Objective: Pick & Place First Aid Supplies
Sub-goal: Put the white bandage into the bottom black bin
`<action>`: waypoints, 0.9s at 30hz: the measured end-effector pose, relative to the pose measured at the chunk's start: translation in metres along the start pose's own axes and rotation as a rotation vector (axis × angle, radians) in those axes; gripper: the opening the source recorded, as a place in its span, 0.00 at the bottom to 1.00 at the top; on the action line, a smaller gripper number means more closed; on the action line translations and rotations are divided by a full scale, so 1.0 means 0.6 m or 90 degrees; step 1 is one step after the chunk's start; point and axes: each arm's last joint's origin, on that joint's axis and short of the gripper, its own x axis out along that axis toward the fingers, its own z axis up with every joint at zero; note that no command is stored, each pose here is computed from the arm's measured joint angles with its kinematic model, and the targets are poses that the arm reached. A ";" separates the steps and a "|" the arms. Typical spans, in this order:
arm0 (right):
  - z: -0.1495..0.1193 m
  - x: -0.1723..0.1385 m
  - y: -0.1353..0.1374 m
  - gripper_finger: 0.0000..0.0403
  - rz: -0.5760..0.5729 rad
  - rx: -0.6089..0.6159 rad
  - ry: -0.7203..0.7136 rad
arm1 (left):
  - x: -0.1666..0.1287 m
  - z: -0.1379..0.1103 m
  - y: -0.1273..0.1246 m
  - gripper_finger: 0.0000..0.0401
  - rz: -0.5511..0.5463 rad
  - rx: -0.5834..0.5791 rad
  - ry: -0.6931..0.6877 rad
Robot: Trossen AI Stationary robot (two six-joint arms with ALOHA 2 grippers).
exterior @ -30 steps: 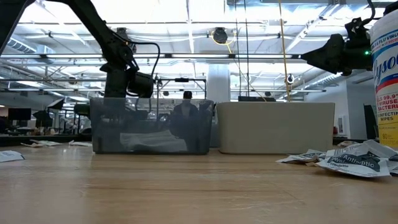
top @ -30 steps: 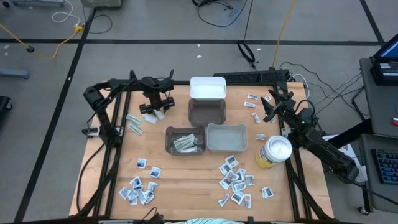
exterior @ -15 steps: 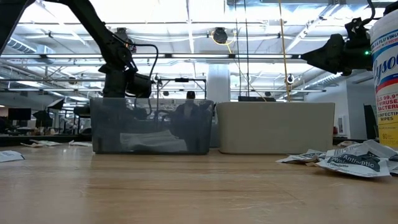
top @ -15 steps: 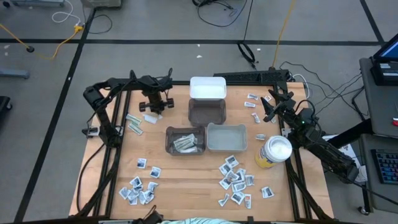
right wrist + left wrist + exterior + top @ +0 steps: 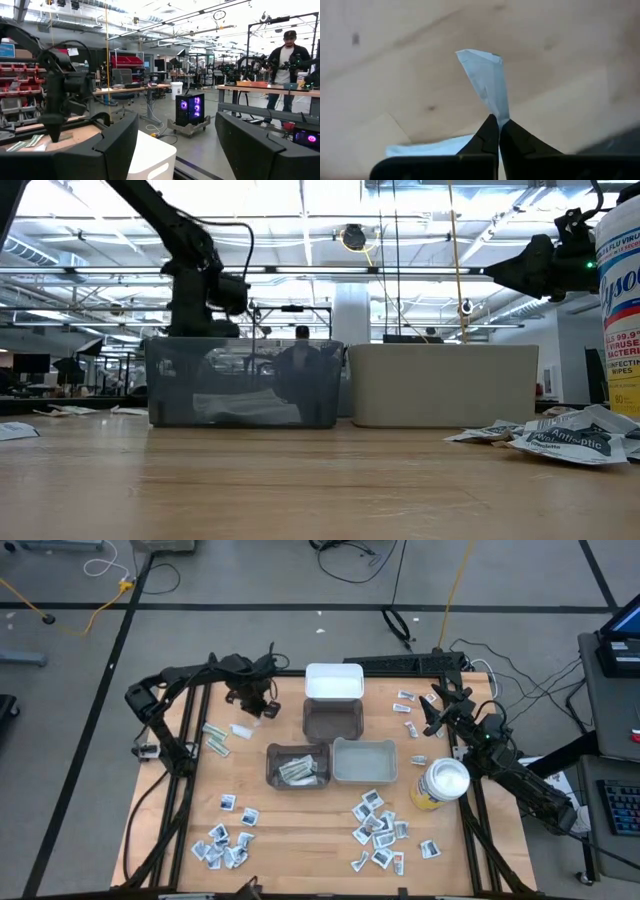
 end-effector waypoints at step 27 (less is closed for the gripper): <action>0.000 0.000 0.000 0.65 0.000 0.000 0.000 | -0.114 -0.099 -0.191 0.00 0.118 0.793 0.070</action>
